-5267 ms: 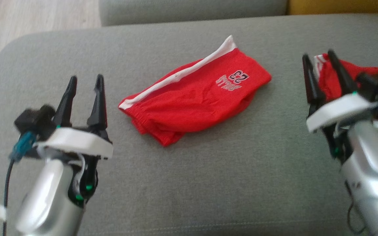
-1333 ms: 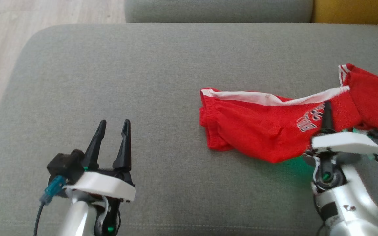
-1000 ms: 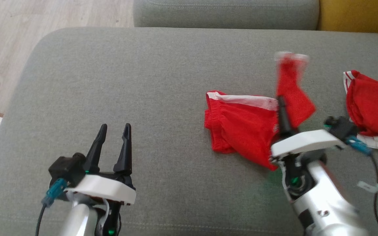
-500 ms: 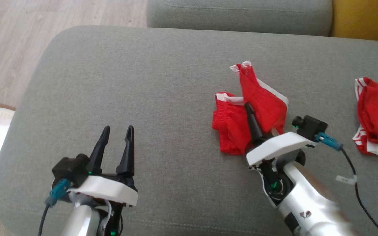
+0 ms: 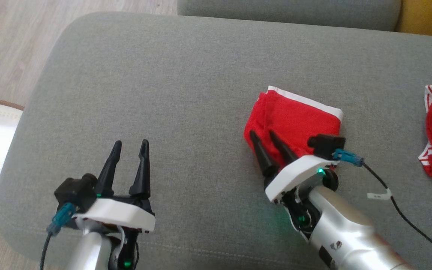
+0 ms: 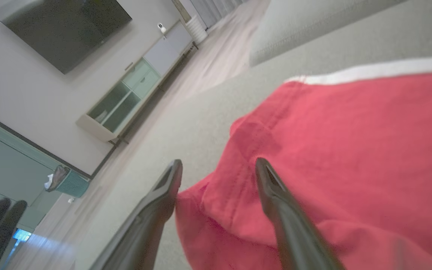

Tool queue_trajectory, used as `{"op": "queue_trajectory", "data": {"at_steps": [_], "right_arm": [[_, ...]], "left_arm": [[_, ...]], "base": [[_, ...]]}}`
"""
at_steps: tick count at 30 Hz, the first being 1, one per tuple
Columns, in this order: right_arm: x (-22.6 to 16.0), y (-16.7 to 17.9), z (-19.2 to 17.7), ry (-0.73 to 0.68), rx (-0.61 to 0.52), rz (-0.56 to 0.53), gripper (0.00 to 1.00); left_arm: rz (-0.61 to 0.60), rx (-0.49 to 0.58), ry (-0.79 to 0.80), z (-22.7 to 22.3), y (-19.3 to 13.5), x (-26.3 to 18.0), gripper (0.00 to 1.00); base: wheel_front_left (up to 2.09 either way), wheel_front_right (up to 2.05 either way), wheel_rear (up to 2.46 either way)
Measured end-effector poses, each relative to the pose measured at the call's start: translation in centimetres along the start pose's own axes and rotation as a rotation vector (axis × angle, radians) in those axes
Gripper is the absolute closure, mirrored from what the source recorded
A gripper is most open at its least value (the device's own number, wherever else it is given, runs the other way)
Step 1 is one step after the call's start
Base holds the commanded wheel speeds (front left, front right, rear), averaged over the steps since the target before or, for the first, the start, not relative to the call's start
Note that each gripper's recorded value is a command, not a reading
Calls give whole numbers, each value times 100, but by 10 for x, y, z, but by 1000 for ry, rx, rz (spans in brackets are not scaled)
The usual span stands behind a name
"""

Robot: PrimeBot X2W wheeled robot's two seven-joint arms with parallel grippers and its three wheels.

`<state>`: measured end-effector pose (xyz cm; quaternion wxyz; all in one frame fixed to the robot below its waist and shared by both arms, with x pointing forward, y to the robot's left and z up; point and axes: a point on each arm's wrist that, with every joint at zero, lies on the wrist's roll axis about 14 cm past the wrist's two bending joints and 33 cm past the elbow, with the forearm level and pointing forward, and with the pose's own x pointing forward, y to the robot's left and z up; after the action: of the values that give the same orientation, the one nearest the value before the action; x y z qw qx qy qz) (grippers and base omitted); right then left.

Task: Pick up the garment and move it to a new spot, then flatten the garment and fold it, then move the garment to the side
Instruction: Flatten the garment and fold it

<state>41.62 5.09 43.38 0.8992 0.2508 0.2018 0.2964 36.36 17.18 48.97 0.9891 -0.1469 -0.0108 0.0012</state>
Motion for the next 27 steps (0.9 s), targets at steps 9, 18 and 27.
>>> {"op": "queue_trajectory", "data": {"at_steps": [9, 18, 27], "right_arm": [[-13, -6, -49, 236, -23, -10, 0], [-31, -4, -55, 272, -38, -12, 0], [-42, -10, -7, 46, -91, -49, 0]], "left_arm": [[-26, -9, 8, -3, -8, 9, 0], [-86, -13, -14, 3, -27, 16, 0], [-135, -18, -49, 15, -44, 18, 0]], "base": [[0, 0, 0], [0, 0, 0], [0, 0, 0]]}}
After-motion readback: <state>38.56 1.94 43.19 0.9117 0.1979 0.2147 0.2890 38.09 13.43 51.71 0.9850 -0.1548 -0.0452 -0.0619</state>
